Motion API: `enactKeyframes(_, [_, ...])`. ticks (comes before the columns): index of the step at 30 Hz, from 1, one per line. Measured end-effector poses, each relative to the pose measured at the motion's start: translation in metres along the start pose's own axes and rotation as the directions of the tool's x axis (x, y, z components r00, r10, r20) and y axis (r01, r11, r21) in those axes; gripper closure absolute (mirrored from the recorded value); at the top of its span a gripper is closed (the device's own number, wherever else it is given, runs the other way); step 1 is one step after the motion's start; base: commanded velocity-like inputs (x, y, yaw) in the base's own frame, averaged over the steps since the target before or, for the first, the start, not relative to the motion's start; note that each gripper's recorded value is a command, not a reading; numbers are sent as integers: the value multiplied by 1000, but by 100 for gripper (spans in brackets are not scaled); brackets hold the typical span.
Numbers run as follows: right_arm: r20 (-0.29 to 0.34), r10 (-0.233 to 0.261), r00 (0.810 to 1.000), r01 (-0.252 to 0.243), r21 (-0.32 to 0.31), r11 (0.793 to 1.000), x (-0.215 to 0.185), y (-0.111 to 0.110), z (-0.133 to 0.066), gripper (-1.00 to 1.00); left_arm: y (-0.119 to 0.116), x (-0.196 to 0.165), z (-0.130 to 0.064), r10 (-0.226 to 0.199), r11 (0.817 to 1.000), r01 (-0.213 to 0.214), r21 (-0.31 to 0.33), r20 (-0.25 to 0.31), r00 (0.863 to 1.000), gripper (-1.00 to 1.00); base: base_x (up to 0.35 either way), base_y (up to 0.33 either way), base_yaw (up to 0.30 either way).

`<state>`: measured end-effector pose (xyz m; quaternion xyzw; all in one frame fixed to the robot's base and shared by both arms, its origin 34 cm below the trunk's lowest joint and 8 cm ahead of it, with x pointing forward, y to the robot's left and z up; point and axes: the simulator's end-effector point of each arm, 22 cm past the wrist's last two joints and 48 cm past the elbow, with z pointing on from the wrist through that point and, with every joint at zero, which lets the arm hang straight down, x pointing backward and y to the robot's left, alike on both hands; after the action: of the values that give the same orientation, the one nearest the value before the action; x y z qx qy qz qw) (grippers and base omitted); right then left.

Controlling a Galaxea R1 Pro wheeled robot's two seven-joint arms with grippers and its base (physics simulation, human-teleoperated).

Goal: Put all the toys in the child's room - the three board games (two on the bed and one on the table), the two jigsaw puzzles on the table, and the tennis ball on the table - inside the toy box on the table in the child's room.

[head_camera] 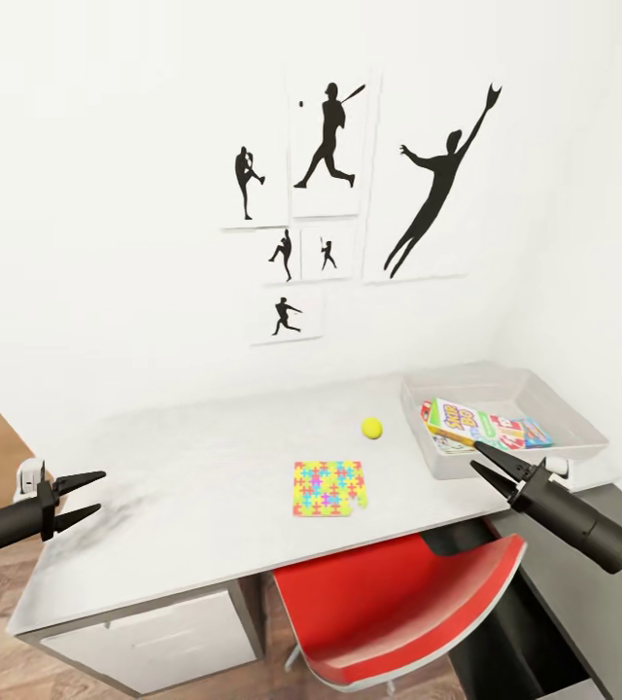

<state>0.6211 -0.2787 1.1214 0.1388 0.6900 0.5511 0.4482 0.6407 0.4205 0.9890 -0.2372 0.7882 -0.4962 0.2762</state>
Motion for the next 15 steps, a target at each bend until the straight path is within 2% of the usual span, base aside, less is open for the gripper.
enactKeyframes(7, [-11,0,1000,1,36,999,3,-7,2,-100,0,0,0,0,1000,0,0,0,1000,-100,0,13,0])
enactKeyframes(9, [-16,0,1000,1,68,998,4,-13,2,-100,0,0,0,0,1000,0,0,0,1000,-100,0,2,0])
enactKeyframes(11, [-58,3,998,4,133,991,19,-26,11,-100,0,0,0,0,1000,0,0,1,1000,-100,0,0,0])
enactKeyframes(13, [-96,-1,995,19,185,983,29,-36,20,-100,0,0,0,0,1000,0,0,1,1000,-100,0,0,0])
enactKeyframes(15, [-120,-31,992,57,221,974,24,-36,37,-100,0,0,0,0,1000,0,0,1,1000,-100,0,0,0])
